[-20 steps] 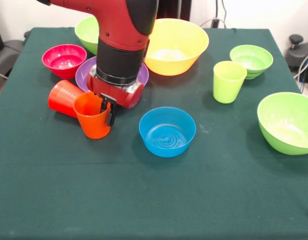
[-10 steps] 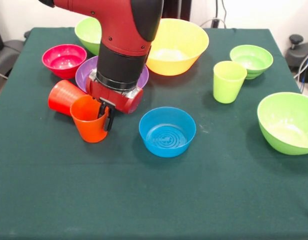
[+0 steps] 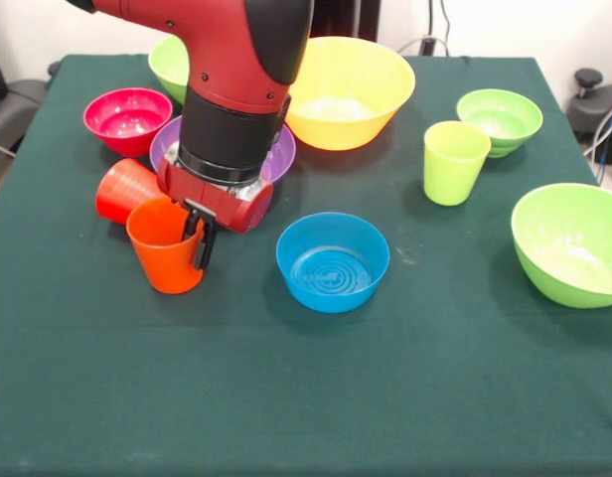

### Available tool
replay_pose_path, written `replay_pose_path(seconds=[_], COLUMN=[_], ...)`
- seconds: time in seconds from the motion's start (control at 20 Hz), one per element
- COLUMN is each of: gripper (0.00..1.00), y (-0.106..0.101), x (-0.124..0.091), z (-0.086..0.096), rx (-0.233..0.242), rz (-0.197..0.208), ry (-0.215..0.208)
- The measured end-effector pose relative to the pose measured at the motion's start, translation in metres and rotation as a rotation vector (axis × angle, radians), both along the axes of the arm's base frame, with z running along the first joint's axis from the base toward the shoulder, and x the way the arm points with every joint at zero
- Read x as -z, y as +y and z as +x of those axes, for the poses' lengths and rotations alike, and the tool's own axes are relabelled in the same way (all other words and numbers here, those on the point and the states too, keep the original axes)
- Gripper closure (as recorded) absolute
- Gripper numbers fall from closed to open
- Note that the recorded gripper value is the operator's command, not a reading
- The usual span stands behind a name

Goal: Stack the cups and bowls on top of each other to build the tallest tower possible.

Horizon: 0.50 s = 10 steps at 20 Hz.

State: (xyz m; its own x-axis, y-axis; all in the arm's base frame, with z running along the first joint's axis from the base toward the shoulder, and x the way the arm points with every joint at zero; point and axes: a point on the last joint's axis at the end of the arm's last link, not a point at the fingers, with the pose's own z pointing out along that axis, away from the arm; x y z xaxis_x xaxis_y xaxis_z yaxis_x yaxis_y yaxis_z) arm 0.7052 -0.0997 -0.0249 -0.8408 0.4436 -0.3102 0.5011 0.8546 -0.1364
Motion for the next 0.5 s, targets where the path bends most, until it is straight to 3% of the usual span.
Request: replay_pose_path(seconds=[0.5], gripper=[1.00], y=[-0.0057], x=[-0.0004], z=[0.0015], rx=[0.034], rz=[0.016], ry=[-0.005])
